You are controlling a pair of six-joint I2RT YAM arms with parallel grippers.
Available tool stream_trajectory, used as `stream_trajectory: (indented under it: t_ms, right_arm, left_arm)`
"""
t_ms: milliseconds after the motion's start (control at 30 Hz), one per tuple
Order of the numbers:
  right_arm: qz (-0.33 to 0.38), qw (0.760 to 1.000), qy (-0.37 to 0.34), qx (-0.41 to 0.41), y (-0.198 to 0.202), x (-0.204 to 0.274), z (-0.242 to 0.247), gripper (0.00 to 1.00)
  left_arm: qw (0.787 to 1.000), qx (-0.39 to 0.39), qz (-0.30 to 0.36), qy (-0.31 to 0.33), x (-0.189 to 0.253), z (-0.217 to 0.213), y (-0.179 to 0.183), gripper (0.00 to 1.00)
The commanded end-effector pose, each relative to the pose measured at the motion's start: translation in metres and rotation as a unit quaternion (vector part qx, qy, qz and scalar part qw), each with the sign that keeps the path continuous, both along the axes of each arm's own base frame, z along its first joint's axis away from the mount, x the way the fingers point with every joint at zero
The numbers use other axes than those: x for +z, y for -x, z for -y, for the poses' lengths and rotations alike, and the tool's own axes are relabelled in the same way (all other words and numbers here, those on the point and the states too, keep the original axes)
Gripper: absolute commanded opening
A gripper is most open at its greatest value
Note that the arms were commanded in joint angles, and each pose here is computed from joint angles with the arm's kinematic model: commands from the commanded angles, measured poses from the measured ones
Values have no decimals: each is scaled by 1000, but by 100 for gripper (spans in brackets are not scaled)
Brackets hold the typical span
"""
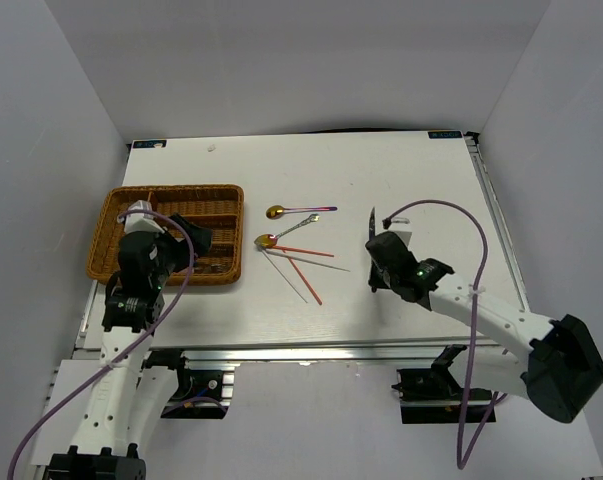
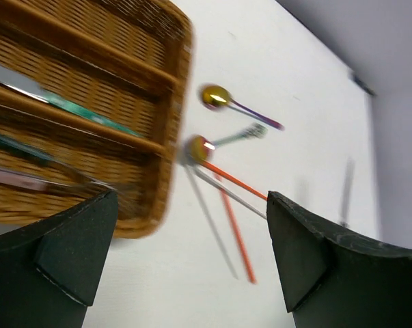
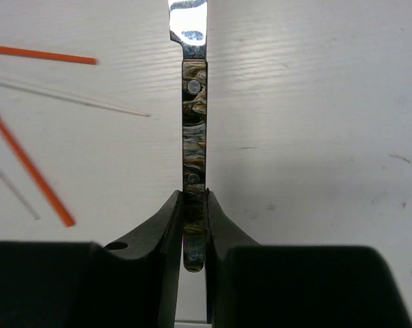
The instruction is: Sort the eating utensils into containers
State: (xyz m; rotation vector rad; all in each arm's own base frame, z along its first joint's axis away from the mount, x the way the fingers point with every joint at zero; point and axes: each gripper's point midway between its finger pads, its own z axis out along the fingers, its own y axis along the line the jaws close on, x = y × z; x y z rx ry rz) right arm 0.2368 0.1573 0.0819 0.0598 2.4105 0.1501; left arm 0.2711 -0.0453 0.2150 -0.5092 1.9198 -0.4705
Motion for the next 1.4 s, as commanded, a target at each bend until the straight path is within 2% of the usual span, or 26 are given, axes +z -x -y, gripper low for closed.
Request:
stream_trajectory:
  t_ms: [0, 33, 67, 233, 333, 500, 667, 767, 800, 867, 900, 1000, 1033, 1100, 1133, 1200, 1267, 1300, 1333, 1367]
  right_arm:
    - [40, 992, -72, 96, 0, 43, -45, 0]
    - [47, 988, -89, 117, 2, 51, -56, 0]
    - [54, 982, -102, 149, 8, 62, -72, 0]
    - [60, 958, -121, 253, 37, 95, -125, 0]
    - [64, 945, -114, 301, 57, 104, -157, 0]
    - [75, 935, -119, 324, 66, 117, -184, 0]
    - [72, 921, -109, 368, 83, 124, -215, 0]
    - [75, 916, -104, 379, 87, 126, -226, 0]
    - [77, 915, -106, 382, 88, 128, -228, 0]
    - [83, 912, -114, 386, 90, 132, -233, 0]
    - [84, 909, -119, 391, 92, 133, -235, 0]
    - [90, 905, -126, 395, 92, 137, -238, 0]
    - [91, 906, -126, 395, 91, 137, -238, 0]
    - [95, 906, -126, 392, 90, 136, -237, 0]
    - [99, 906, -130, 390, 90, 139, -236, 0]
    - [110, 911, -129, 375, 85, 140, -230, 0]
    - [127, 922, -135, 339, 76, 149, -218, 36]
    - [127, 927, -132, 328, 74, 143, -210, 73]
    - [138, 929, -147, 310, 70, 154, -202, 89]
    - [142, 933, -147, 296, 65, 154, -194, 89]
  left_arm:
    - [986, -103, 25, 131, 9, 54, 4, 98]
    - [978, -109, 19, 177, 1, 66, 8, 98]
    - [972, -122, 61, 192, 20, 72, 7, 98]
    - [952, -163, 74, 247, 40, 105, 7, 98]
    - [952, -174, 56, 244, 36, 117, 4, 98]
    - [958, -168, 25, 232, 14, 123, 5, 98]
    - [953, -184, 25, 241, 6, 129, 8, 97]
    - [949, -190, 24, 250, 3, 131, 8, 87]
    - [949, -191, 22, 251, 1, 132, 9, 74]
    - [948, -192, 18, 254, 0, 133, 9, 62]
    - [947, -195, 17, 254, 0, 134, 9, 51]
    - [947, -202, 11, 251, -2, 136, 11, 33]
    - [947, -202, 10, 250, -2, 136, 11, 19]
    - [948, -201, 7, 247, -3, 135, 10, 5]
    - [950, -196, 0, 243, -7, 134, 10, 0]
    - [953, -185, -4, 240, -6, 132, 7, 0]
    - [962, -142, -22, 231, -12, 121, 1, 0]
    - [966, -118, -28, 228, -14, 115, -4, 0]
    - [973, -76, -39, 215, -21, 103, -10, 0]
    - [975, -54, -31, 211, -10, 96, -17, 0]
